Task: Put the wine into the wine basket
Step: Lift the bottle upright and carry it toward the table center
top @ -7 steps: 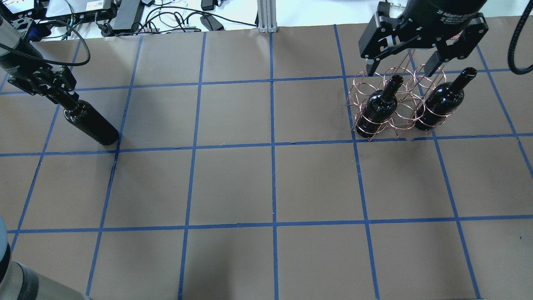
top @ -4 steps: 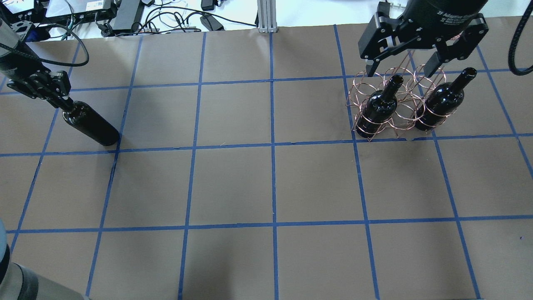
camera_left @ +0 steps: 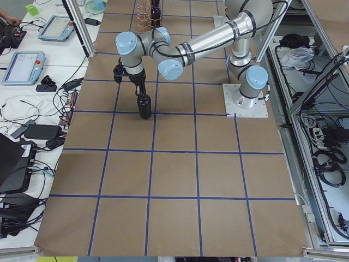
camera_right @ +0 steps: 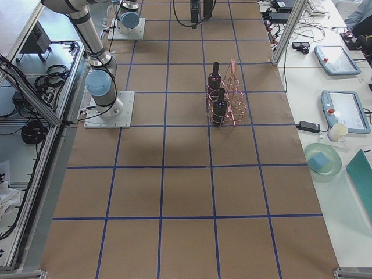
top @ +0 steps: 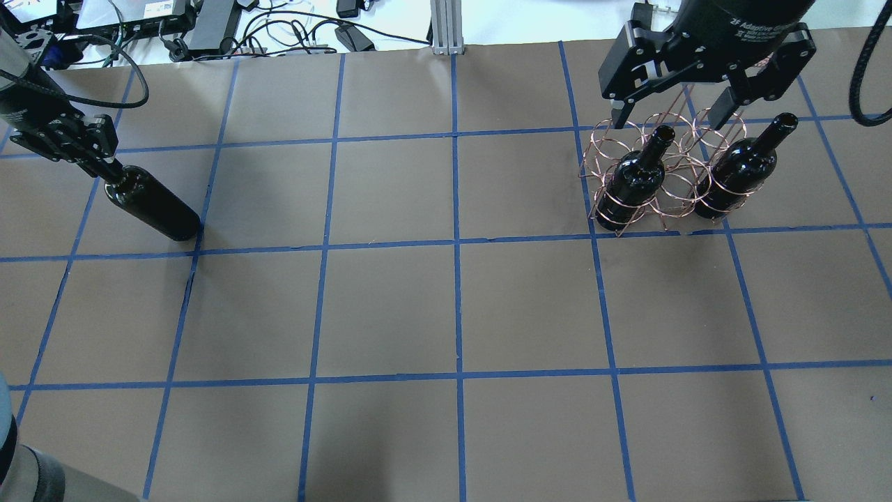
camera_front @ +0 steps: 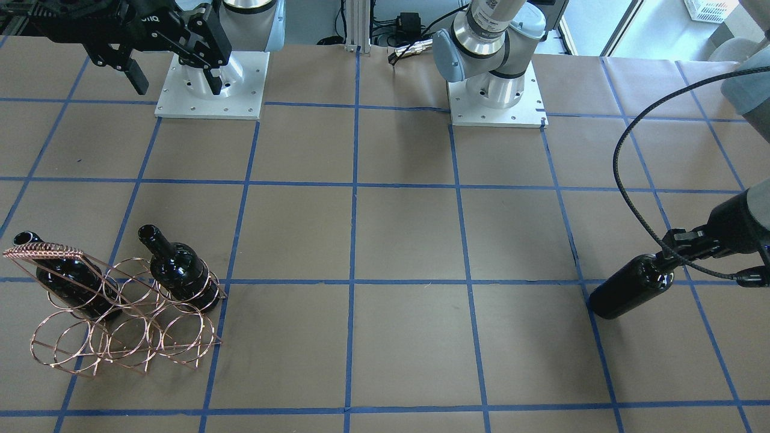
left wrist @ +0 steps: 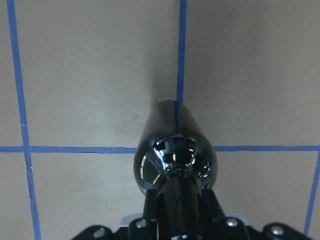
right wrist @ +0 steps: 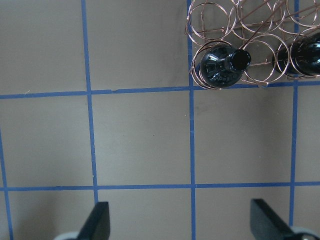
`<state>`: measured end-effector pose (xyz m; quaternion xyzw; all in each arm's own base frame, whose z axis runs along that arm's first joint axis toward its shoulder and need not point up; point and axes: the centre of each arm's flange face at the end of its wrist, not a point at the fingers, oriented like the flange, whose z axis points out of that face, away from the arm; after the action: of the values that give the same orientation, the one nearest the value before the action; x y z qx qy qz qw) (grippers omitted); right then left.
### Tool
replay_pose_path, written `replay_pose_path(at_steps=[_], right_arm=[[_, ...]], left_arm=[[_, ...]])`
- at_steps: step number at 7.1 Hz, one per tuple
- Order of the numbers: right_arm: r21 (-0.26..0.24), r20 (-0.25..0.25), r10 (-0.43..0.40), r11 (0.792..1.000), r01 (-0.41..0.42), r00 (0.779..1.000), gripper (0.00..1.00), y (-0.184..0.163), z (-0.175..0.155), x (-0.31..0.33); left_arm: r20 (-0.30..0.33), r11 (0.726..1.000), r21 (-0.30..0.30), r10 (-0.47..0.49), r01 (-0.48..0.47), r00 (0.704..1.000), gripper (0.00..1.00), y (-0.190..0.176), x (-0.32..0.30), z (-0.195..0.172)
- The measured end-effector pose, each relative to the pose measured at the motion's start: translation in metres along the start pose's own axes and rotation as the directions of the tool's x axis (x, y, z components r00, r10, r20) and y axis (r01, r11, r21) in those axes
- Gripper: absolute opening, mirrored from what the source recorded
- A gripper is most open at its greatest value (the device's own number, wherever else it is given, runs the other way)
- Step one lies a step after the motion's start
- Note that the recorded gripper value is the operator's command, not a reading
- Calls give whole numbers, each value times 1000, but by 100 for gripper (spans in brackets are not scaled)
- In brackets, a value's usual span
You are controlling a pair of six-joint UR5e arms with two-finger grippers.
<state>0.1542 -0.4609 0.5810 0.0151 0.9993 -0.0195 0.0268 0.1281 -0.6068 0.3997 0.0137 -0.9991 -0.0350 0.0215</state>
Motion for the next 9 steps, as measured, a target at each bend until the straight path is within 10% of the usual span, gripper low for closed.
replay_pose_path(at_steps=[5, 9], right_arm=[[-1, -7, 4, 1000, -4, 1000, 99, -1, 1, 2], [-1, -5, 6, 1000, -6, 1000, 99, -2, 1, 3]], left_arm=[[-49, 1000, 13, -14, 14, 999, 0, 32, 198, -43], [-38, 998, -55, 15, -17, 999, 0, 105, 356, -4]])
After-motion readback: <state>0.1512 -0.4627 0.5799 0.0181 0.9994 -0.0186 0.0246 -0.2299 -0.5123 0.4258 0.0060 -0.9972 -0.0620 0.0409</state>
